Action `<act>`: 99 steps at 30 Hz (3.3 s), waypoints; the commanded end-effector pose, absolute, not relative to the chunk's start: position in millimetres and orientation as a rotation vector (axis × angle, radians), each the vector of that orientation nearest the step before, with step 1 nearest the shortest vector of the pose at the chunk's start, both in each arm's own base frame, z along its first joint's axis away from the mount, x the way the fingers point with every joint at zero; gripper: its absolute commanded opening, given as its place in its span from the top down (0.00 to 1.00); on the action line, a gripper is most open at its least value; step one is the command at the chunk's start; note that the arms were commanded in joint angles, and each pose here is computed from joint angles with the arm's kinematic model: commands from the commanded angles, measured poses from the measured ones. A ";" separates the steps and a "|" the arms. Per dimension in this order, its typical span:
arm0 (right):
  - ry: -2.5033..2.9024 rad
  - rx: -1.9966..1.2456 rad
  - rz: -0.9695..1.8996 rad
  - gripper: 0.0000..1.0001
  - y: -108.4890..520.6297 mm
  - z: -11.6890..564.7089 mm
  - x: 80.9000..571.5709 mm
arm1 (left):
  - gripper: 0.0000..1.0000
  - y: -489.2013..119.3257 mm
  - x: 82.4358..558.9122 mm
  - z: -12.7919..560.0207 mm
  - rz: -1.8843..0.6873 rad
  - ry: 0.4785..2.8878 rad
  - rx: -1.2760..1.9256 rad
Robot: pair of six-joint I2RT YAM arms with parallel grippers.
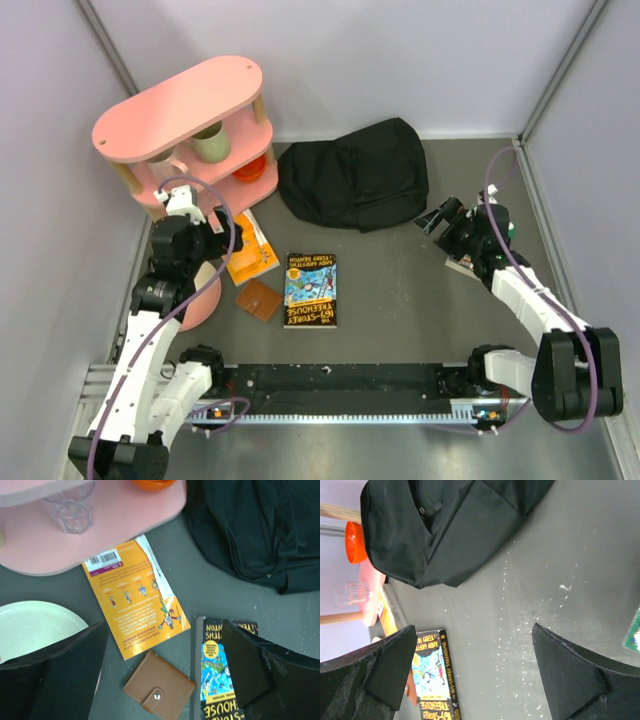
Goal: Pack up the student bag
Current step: Adjust the student bag at the center of the board.
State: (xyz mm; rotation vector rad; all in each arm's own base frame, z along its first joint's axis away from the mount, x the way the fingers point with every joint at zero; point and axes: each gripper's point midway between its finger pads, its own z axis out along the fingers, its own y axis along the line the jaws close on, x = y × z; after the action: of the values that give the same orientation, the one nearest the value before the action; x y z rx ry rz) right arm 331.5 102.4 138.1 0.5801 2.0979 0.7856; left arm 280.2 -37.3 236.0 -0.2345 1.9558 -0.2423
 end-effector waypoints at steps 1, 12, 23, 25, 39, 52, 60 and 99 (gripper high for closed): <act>2.023 0.617 0.972 0.04 135.8 153.0 347.9 | 0.01 -55.7 280.0 238.4 -0.331 1.979 -0.133; 2.111 0.713 1.008 0.08 208.9 119.0 386.8 | 0.01 -62.5 280.4 234.8 -0.369 1.986 -0.084; 1.893 1.055 0.906 0.10 225.2 93.5 420.8 | 0.01 -66.2 282.9 220.9 -0.392 2.038 -0.089; 1.901 1.063 0.880 0.10 229.6 83.9 424.1 | 0.01 -69.1 283.5 220.4 -0.408 2.044 -0.079; 1.841 1.010 0.891 0.94 223.9 63.7 426.8 | 0.01 -76.2 287.1 215.9 -0.442 2.064 -0.046; 1.978 0.506 0.846 1.00 202.5 137.5 392.4 | 0.01 -89.1 282.0 214.8 -0.515 2.063 0.037; 2.131 0.287 0.602 1.00 144.5 133.8 353.0 | 0.01 -100.1 277.3 213.8 -0.584 2.062 0.091; 2.229 0.324 0.604 1.00 118.0 108.4 283.7 | 0.02 -254.2 401.4 102.5 -0.739 2.391 0.185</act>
State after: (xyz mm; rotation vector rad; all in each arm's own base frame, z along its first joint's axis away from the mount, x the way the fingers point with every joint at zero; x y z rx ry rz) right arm 276.9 115.3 95.9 0.3509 2.2658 0.5819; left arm 400.6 -253.6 102.3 0.1167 2.3876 -0.7585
